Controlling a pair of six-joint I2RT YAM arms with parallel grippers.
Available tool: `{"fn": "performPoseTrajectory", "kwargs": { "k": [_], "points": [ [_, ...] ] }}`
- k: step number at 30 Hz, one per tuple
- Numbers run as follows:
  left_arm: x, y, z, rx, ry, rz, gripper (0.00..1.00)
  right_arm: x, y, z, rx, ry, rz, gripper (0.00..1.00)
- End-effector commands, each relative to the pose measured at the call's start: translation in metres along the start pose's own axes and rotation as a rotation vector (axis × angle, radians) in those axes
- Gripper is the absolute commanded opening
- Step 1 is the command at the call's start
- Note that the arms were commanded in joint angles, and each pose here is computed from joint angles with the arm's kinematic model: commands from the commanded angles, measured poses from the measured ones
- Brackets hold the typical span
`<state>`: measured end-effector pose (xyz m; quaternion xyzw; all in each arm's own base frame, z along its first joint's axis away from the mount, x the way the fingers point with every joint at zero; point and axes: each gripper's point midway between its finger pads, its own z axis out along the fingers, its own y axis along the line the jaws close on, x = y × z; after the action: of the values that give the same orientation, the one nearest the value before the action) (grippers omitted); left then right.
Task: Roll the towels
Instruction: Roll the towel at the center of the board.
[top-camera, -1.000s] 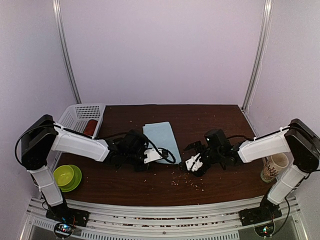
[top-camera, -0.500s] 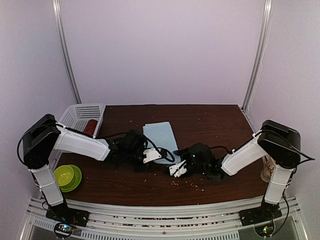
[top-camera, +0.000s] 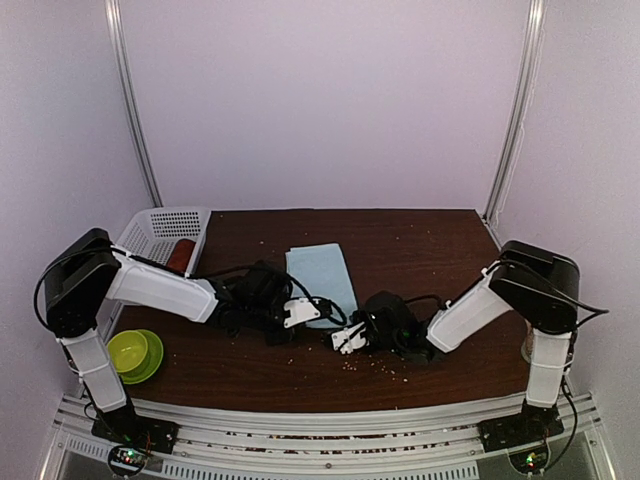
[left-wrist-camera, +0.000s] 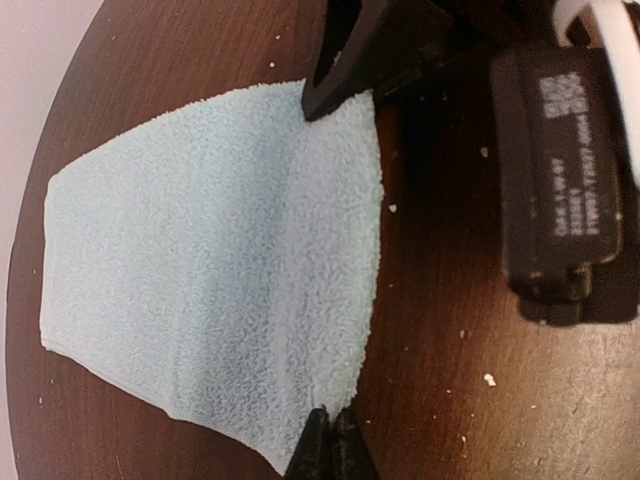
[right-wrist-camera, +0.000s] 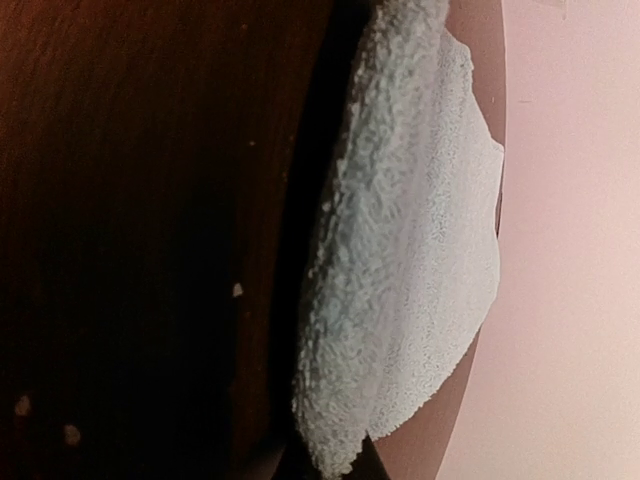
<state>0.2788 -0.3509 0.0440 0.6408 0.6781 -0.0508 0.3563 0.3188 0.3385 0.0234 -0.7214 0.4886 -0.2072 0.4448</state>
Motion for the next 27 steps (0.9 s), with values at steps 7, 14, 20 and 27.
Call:
{"fn": "performPoseTrajectory", "kwargs": {
  "k": [7, 14, 20, 27],
  "points": [
    [-0.025, 0.017, -0.051, -0.082, -0.153, -0.072, 0.88, -0.022, 0.016, -0.029, -0.348, -0.069, 0.105, 0.02],
    [-0.025, 0.004, -0.067, -0.117, -0.225, -0.102, 0.98, -0.024, 0.034, -0.028, -0.555, -0.069, 0.215, 0.00],
    [-0.023, -0.002, -0.063, -0.133, -0.241, -0.102, 0.98, -0.022, 0.043, -0.023, -0.757, -0.062, 0.333, 0.00],
    [-0.018, -0.003, -0.065, -0.186, -0.291, -0.072, 0.98, -0.020, 0.032, -0.030, -0.935, -0.104, 0.438, 0.00]
  ]
}}
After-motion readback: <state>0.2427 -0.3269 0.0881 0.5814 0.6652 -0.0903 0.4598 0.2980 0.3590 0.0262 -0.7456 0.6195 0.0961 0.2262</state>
